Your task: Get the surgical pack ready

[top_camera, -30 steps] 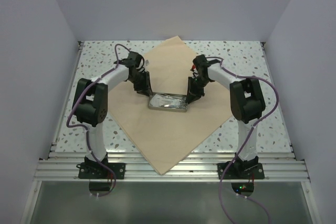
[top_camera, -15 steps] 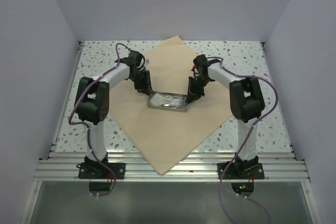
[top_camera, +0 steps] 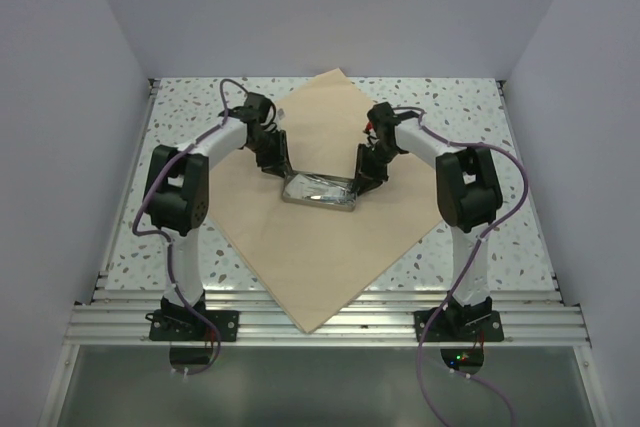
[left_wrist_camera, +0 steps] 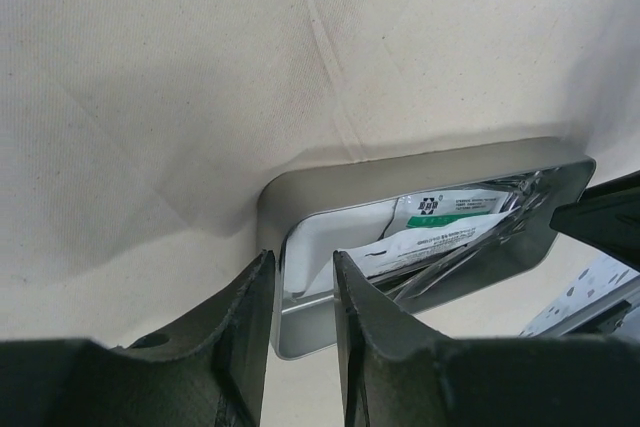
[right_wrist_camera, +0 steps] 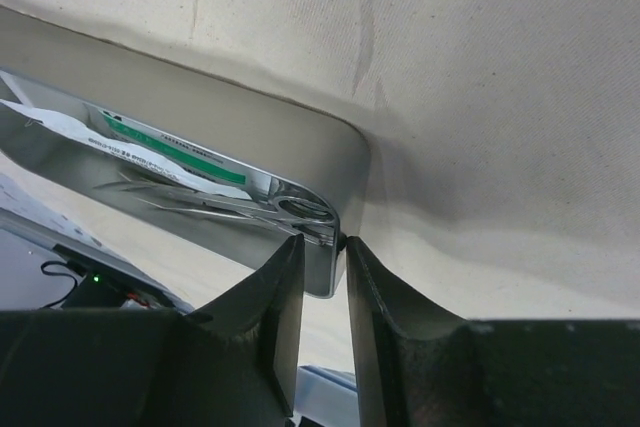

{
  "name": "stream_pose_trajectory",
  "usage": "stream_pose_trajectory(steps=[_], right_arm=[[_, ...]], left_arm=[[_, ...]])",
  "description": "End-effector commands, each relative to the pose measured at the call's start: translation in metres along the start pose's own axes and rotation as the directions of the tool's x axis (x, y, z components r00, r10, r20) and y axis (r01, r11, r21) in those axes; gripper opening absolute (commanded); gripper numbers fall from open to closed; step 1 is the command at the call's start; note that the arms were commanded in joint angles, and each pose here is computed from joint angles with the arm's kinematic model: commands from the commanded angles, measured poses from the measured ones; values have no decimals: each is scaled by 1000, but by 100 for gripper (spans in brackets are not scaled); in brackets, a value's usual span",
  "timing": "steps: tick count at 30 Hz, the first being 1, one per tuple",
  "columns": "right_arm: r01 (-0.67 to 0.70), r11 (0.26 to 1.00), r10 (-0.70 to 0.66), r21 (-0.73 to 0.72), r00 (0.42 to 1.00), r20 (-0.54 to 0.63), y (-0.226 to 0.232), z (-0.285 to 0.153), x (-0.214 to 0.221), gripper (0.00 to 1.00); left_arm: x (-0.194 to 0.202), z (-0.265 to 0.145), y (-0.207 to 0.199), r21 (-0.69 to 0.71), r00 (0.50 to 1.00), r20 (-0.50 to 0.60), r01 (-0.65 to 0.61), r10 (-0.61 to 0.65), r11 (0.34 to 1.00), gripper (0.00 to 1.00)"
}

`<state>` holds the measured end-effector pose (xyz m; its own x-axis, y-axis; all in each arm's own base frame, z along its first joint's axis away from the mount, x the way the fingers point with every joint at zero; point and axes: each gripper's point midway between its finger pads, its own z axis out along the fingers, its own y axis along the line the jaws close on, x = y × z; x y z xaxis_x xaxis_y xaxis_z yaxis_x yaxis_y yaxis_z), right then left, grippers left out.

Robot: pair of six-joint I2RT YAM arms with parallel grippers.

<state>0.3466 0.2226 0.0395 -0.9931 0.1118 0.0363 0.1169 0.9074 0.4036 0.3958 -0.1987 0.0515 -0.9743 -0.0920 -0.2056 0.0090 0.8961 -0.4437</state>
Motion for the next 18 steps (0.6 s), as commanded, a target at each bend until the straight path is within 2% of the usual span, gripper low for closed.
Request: stream_pose_trajectory(steps=[1, 3, 6, 10, 12, 13, 18], right_arm=[[37, 998, -34, -53, 998, 57, 20, -9, -16, 29], [37, 998, -34, -47, 998, 53, 19, -9, -17, 32], [41, 998, -38, -40, 997, 66, 19, -13, -18, 41], [51, 999, -52, 7, 993, 107, 15, -28, -21, 50], [61, 998, -65, 30, 989, 131, 14, -42, -19, 67], [79, 996, -83, 37, 986, 144, 14, -49, -20, 99], [156, 973, -190, 170, 961, 203, 7, -93, -13, 99]], left_arm=[[-14, -19, 0, 2, 998, 59, -19, 19, 1000, 34], [-16, -20, 1, 5, 998, 67, -22, 22, 1000, 37], [-19, -23, 1, 5, 997, 76, -27, 27, 1000, 44], [-25, -36, -2, -3, 992, 114, -46, 46, 999, 47], [-26, -42, -2, -8, 990, 133, -51, 52, 999, 47], [-28, -53, -7, -3, 985, 160, -59, 59, 998, 47], [-22, -78, -3, -48, 971, 224, -78, 87, 996, 49]])
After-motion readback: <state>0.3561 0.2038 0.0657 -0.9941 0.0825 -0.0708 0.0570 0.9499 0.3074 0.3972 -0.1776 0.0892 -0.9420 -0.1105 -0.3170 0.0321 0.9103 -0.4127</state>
